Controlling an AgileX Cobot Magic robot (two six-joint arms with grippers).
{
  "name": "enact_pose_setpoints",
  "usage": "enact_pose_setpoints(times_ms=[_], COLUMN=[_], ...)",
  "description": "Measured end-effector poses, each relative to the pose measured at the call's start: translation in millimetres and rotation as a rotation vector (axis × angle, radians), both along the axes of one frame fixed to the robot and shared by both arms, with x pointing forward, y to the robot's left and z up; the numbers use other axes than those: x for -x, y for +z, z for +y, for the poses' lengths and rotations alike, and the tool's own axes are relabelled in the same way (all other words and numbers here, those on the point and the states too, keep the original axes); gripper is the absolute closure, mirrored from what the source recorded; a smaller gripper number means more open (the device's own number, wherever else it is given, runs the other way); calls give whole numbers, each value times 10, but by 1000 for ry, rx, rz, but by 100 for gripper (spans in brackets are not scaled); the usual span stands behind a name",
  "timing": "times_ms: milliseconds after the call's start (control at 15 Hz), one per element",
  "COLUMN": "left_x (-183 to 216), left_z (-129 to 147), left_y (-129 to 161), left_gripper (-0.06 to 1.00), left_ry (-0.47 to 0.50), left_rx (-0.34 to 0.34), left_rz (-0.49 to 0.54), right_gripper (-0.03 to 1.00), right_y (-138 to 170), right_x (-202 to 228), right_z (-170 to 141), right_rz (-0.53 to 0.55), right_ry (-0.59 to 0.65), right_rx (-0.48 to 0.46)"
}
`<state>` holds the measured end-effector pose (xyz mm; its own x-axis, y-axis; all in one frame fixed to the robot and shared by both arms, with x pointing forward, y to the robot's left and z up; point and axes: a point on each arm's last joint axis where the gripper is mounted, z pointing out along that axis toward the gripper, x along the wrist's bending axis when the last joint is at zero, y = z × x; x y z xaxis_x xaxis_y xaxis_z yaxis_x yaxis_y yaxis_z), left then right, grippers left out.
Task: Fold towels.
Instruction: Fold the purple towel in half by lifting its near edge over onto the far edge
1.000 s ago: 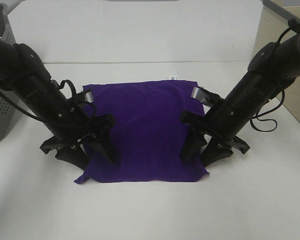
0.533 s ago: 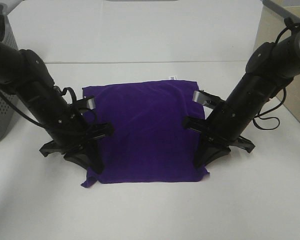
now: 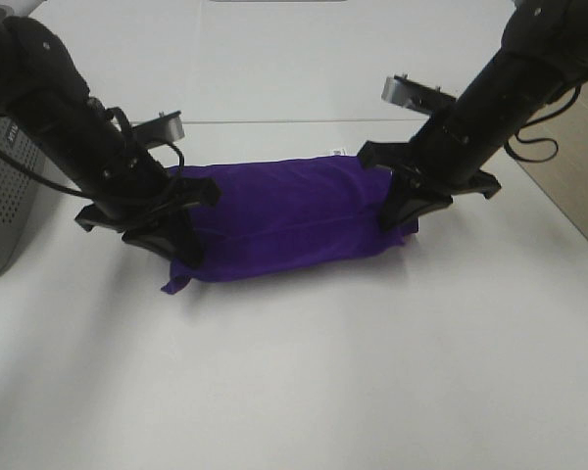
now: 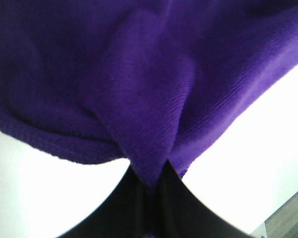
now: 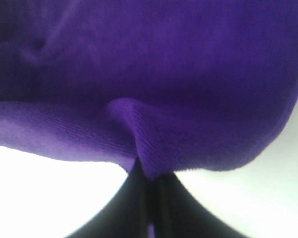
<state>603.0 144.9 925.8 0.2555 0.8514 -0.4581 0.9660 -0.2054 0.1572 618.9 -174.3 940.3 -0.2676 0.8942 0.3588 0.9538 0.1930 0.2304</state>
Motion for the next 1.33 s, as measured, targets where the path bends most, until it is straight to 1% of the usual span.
enact_pose_setpoints(times_ms=[133,200,333,400,467,600,733,933,1200,1333], left_x=[-186,-357,-583,-757,-844,-989,-1053,-1133,-1229,-1258], left_z=[-47,-77,-76,-18,28,127,157,160,169,173], left_y=[169,265,298,336,353,327,265,74,-96,-138], left_gripper=[94,94,94,94,94,94,94,94,94,92], left_ry=[0,-10,-4,16,26,44,40,23,59,74], left_rx=[21,19,15,19,23,24,9,-22,-38,-42], left_rz=[-77,-141,-193,-230,-241,-250,-255,-254,-295,-314], right_gripper=[94,94,94,94,94,94,94,94,94,94], right_y=[214,305,295,265,217,160,108,47,-144,-220], right_x=[-179,-337,-525,-679,-763,-914,-1013,-1191,-1281,-1306], right_z=[36,59,79,91,102,130,149,179,197,202], right_rz=[-93,-156,-192,-218,-227,-255,-271,-305,-297,-293], right_ry=[2,0,-8,-15,-12,-11,-14,-25,-33,-40], right_rx=[-14,-11,10,26,36,40,41,43,45,46])
